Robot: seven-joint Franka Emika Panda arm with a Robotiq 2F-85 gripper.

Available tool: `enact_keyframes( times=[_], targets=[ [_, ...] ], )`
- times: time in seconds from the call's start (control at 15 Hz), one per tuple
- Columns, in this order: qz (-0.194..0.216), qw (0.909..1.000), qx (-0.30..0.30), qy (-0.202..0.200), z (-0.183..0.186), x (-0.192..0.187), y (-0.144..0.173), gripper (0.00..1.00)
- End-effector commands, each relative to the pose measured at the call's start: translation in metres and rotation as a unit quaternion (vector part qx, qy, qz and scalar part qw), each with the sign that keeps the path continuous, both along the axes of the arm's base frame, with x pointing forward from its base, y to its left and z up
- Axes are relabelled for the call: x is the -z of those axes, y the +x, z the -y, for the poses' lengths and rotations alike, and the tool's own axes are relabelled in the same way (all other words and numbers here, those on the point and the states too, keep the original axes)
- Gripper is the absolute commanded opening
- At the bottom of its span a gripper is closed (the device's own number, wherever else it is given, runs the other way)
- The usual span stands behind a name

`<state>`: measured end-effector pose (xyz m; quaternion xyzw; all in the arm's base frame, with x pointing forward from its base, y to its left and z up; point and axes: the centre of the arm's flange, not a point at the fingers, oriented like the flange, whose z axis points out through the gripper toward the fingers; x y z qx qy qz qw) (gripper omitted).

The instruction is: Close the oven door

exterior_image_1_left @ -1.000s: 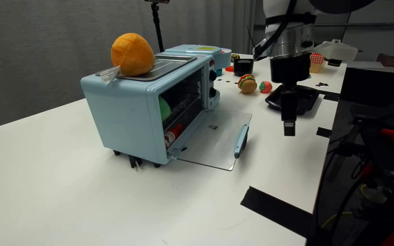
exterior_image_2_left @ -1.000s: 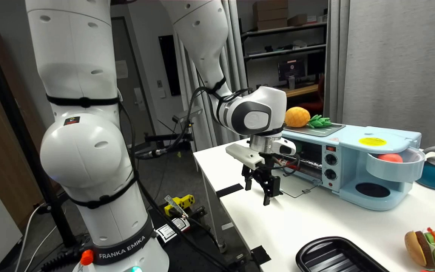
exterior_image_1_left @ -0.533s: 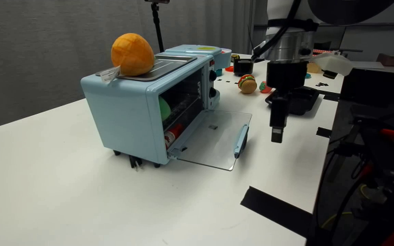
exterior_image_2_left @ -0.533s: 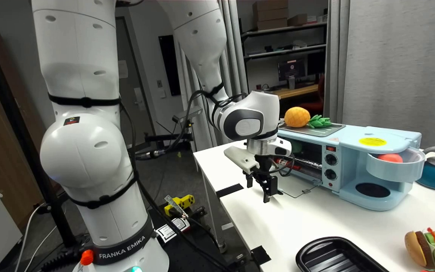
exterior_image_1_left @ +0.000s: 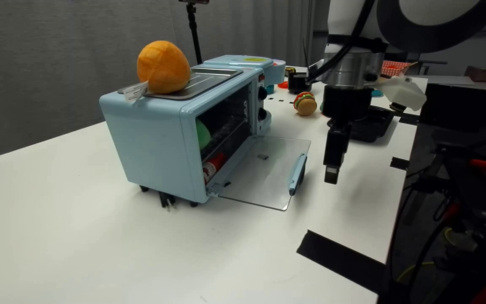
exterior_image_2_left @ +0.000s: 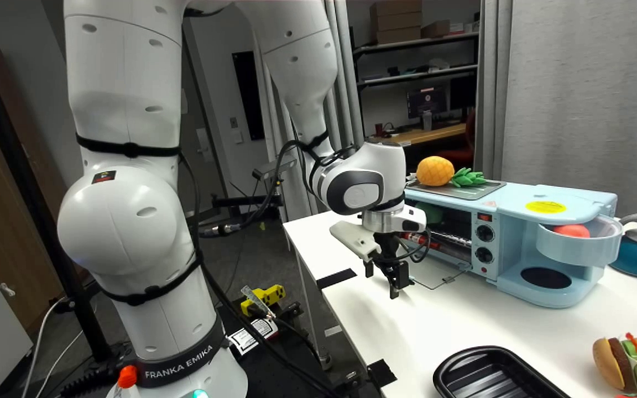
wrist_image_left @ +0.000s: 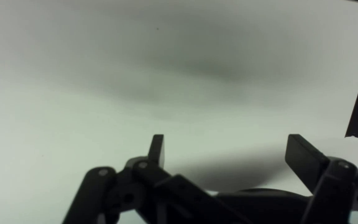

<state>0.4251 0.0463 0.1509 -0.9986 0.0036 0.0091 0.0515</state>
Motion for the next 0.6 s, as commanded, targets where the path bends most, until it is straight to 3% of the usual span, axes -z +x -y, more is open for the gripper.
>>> enact_keyframes(
  times=[0.0,0.53],
  targets=[
    [0.03,0.9995,0.004,0.005,0.004,0.011,0.011,1.0],
    [0.062,0.998,0.01,-0.002,0.008,0.019,0.028,1.0]
  ],
)
